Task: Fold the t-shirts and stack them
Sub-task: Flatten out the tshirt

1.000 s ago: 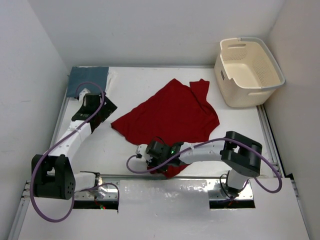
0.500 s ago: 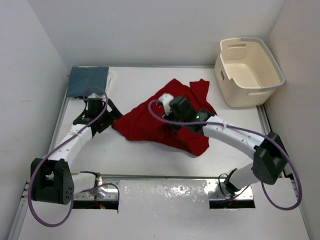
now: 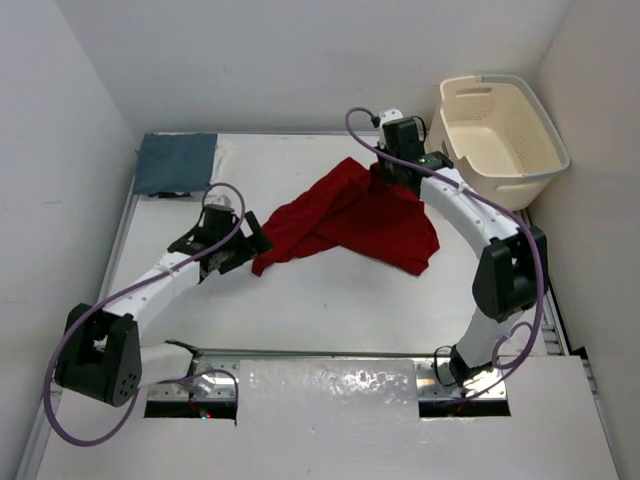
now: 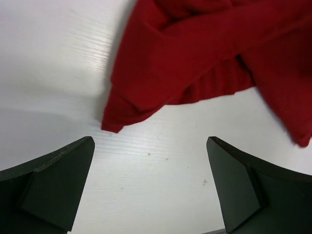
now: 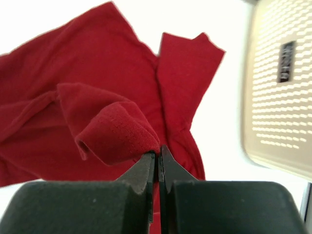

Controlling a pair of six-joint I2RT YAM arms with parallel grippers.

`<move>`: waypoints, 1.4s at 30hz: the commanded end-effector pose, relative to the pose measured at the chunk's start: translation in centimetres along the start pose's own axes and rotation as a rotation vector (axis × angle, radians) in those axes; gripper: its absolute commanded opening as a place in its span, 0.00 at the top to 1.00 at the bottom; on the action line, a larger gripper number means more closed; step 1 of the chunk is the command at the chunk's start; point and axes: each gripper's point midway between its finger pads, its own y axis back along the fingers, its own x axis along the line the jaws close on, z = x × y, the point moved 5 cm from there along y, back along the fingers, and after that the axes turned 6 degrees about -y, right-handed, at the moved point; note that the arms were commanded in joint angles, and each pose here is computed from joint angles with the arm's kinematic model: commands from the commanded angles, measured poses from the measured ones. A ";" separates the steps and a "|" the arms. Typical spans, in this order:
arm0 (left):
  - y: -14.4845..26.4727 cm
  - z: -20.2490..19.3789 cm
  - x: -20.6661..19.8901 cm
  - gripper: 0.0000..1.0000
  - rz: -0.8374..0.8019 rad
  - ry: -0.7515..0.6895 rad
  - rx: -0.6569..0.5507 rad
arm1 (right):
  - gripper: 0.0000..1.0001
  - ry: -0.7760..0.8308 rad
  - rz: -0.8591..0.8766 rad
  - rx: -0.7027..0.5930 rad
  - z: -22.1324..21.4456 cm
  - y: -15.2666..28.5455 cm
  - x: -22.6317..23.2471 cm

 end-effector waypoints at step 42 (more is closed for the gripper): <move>16.0 16.0 -8.7 1.00 0.127 -0.101 -0.726 | 1.00 0.024 -0.250 -0.396 6.5 16.5 -8.3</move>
